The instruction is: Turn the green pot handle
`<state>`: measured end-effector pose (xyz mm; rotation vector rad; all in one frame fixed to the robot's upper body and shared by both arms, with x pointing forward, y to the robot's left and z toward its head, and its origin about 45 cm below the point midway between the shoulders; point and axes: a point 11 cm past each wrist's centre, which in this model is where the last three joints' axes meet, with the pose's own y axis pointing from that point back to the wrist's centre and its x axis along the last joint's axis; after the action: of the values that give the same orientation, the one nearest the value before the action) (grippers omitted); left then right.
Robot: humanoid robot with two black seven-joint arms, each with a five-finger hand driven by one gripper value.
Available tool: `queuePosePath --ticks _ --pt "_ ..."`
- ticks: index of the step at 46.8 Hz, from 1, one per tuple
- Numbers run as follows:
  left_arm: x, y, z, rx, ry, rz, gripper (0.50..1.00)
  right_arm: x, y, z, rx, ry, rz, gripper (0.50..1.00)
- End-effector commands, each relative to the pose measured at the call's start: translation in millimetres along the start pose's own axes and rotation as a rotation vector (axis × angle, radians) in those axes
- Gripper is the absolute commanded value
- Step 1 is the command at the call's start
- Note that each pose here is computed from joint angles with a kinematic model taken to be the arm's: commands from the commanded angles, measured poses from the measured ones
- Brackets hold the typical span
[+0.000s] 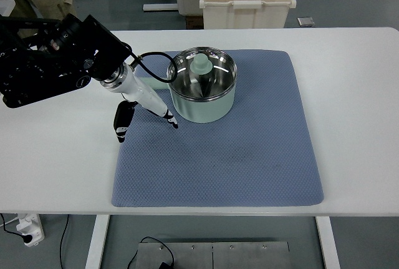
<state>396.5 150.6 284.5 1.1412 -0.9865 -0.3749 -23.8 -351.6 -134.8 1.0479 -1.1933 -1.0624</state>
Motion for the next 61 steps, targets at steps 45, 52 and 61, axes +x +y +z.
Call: queuePosePath --ticks 45,52,61 --pt "142.3 74.9 -4.5 -1.001 1.265 0.840 1.000 0.0 0.0 0.1 0.000 0.000 0.000 1.000" --pt "127.9 62.8 -52.9 -0.979 1.505 1.038 1.000 0.0 0.0 0.1 0.000 0.000 0.000 1.000" --pt "87.3 35.6 -97.2 -0.907 1.814 1.232 1.000 0.0 0.0 0.1 0.000 0.000 0.000 1.000"
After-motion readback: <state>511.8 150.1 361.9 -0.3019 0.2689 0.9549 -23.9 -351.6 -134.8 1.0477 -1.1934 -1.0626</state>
